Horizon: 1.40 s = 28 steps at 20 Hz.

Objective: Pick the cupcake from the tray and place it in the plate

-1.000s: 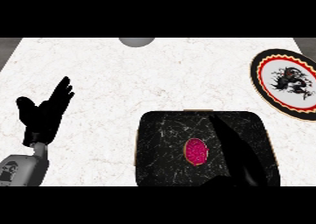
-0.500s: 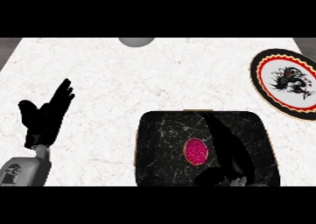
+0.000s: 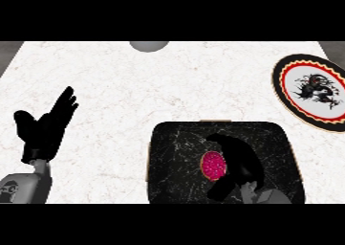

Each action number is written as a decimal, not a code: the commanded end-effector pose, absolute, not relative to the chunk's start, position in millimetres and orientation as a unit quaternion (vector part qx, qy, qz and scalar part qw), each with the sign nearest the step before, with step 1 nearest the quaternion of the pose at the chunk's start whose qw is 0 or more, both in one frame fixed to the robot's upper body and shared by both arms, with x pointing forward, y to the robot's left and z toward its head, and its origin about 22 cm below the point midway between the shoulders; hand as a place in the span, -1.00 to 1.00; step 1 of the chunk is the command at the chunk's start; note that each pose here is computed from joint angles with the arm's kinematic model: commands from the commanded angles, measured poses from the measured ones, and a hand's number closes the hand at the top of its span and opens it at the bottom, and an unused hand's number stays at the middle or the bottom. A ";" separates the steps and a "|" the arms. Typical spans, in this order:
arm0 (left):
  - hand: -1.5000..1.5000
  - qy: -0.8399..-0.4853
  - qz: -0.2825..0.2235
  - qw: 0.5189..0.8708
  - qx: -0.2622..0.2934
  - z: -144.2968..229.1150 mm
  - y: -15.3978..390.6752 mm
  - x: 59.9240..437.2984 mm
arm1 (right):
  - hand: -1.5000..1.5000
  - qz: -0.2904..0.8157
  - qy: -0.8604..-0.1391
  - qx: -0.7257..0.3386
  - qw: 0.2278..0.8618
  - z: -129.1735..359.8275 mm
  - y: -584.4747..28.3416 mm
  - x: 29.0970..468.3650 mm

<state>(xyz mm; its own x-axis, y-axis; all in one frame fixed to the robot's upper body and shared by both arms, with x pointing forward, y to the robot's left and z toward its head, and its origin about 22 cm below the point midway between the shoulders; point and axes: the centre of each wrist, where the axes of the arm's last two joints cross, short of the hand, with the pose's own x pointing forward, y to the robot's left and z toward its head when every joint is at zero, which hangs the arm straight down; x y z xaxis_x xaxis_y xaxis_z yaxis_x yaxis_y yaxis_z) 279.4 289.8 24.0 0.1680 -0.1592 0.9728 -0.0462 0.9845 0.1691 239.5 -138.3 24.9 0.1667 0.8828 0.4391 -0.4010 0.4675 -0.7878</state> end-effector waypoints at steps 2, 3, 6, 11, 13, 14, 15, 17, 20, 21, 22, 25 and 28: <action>0.00 -0.645 -0.034 0.759 0.083 15.1 290.2 277.1 | 1.00 0.485 -0.480 -0.228 0.694 23.2 -134.7 233.4; 0.00 -0.646 -0.031 0.759 0.076 19.4 277.3 282.1 | 1.00 0.483 -0.479 -0.235 0.694 4.0 -126.8 252.9; 0.00 -0.642 -0.041 0.761 0.082 12.3 276.4 286.1 | 1.00 0.471 -0.489 -0.229 0.697 29.9 -118.3 234.7; 0.00 -0.640 -0.040 0.762 0.084 10.6 276.4 281.0 | 1.00 0.462 -0.520 -0.236 0.679 16.6 -130.4 251.4; 0.00 -0.645 -0.036 0.759 0.074 13.0 278.0 282.1 | 1.00 0.476 -0.534 -0.221 0.663 29.5 -135.1 292.1; 0.00 -0.651 -0.045 0.754 0.076 17.4 279.1 284.2 | 1.00 0.482 -0.542 -0.221 0.652 12.9 -151.3 299.4; 0.00 -0.645 -0.047 0.760 0.065 12.2 287.1 271.9 | 1.00 0.481 -0.549 -0.213 0.650 32.7 -163.0 323.8; 0.00 -0.646 -0.043 0.758 0.077 12.8 273.0 285.0 | 1.00 0.508 -0.552 -0.237 0.618 14.6 -171.7 333.7; 0.00 -0.644 -0.042 0.761 0.070 5.7 263.4 284.0 | 1.00 0.481 -0.587 -0.314 0.571 40.8 -177.6 345.8; 0.00 -0.645 -0.046 0.759 0.077 24.6 292.7 284.2 | 1.00 0.462 -0.606 -0.338 0.553 38.1 -173.6 335.1; 0.00 -0.642 -0.038 0.762 0.073 17.0 273.7 278.7 | 1.00 0.426 -0.630 -0.350 0.546 60.8 -178.5 337.0; 0.00 -0.648 -0.041 0.756 0.078 25.1 295.5 283.4 | 1.00 0.349 -0.676 -0.414 0.500 81.6 -170.3 341.5; 0.00 -0.641 -0.035 0.762 0.086 11.0 285.0 282.4 | 1.00 0.295 -0.676 -0.481 0.474 105.2 -195.9 339.4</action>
